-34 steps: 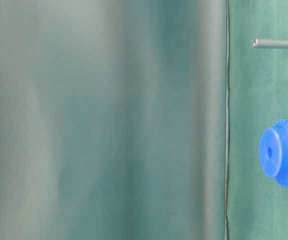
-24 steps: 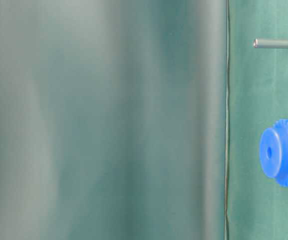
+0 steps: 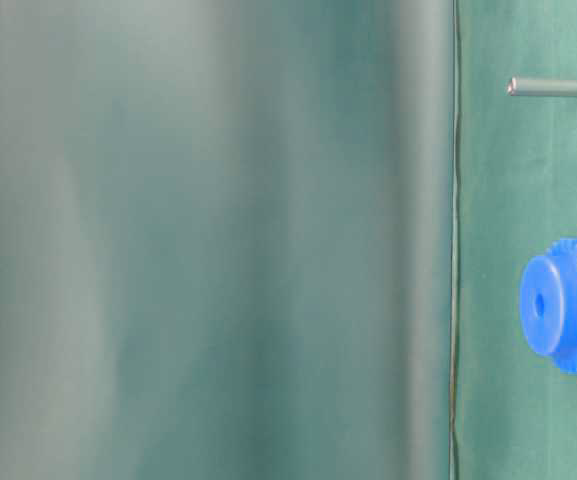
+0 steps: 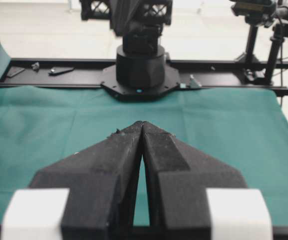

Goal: Insert the shaft placed at a random location into the center hole of the medium gear at another random location.
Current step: 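Move the open right gripper left toward the silver shaft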

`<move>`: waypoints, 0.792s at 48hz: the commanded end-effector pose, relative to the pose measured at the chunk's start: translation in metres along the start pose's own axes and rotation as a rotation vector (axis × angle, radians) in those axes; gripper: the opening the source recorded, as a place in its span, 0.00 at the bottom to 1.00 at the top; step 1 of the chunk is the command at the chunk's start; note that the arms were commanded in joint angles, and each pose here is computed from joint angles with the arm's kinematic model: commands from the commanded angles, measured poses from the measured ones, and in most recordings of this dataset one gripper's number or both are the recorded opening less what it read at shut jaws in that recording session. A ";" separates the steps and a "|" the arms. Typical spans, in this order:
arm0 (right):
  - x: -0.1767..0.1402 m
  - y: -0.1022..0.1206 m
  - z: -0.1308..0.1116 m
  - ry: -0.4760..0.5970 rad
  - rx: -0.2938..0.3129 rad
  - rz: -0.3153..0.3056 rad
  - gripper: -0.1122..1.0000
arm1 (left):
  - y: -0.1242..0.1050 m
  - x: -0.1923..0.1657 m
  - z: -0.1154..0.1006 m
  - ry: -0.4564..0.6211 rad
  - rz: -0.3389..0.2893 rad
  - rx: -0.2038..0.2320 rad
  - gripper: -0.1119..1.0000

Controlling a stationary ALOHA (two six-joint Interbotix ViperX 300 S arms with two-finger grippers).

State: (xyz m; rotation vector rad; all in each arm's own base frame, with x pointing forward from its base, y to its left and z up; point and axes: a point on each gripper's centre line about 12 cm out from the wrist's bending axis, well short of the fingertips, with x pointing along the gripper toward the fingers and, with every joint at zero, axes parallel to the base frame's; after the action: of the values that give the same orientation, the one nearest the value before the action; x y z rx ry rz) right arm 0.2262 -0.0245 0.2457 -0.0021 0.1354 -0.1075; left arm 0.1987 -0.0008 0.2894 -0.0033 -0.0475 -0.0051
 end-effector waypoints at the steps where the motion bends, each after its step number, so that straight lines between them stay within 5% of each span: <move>1: 0.010 -0.006 -0.002 0.009 0.020 -0.024 0.17 | 0.000 0.003 0.009 -0.020 -0.002 0.001 0.10; 16: 0.045 -0.029 -0.044 0.117 0.023 -0.109 0.91 | 0.000 0.003 0.007 -0.012 -0.002 0.001 0.10; 21: 0.054 -0.035 -0.057 0.141 0.026 -0.127 0.85 | 0.000 0.003 0.007 -0.012 -0.002 0.001 0.10; 38: 0.078 -0.042 -0.097 0.223 0.041 -0.148 0.87 | 0.000 0.003 0.004 0.009 -0.001 0.003 0.10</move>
State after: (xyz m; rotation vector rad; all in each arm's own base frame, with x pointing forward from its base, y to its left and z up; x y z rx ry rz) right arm 0.2775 -0.0698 0.1375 0.0447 0.3820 -0.2489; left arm 0.1991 -0.0009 0.2864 -0.0018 -0.0230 -0.0052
